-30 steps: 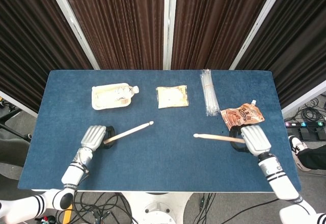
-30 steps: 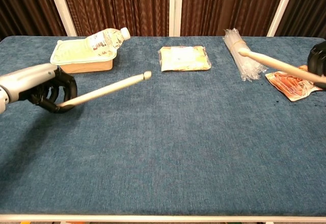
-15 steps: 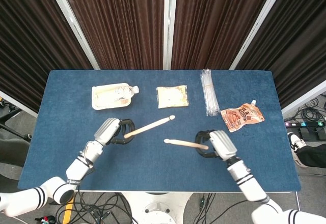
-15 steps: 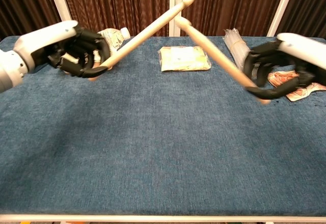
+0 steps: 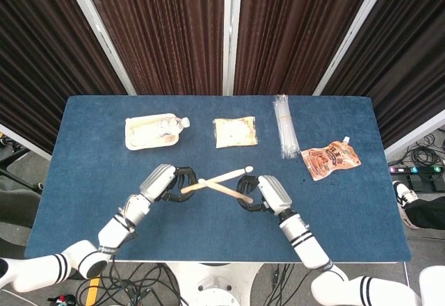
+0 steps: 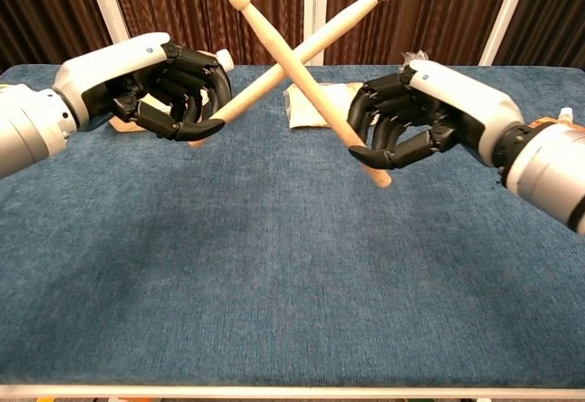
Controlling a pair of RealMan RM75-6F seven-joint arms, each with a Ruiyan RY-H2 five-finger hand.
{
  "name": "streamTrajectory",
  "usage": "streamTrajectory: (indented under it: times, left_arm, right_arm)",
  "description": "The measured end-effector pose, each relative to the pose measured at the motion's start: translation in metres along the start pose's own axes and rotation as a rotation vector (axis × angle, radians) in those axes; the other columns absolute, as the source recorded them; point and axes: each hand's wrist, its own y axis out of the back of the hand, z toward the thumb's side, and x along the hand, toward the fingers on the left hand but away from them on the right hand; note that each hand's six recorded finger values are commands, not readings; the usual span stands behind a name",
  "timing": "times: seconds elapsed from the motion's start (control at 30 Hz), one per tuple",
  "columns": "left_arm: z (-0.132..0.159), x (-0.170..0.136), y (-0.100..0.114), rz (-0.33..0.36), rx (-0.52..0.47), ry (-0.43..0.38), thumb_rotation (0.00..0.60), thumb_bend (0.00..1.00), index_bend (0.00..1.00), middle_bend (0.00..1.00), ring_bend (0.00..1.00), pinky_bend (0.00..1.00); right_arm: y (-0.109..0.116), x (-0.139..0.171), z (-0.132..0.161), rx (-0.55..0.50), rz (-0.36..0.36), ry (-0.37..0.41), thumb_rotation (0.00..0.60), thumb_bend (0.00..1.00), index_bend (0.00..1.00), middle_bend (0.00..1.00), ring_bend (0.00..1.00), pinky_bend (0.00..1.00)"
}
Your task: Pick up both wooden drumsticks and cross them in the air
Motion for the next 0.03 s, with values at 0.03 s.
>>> streamTrajectory:
  times: [0.03]
  left_arm:
    - [-0.0001,0.0001,0.0,-0.001,0.001,0.001,0.6,0.51,0.7,0.68,0.65,0.76]
  right_arm:
    - [-0.0012,-0.0019,0.0014,-0.003,0.0,0.0,0.6,0.91,0.74,0.65,0.53,0.47]
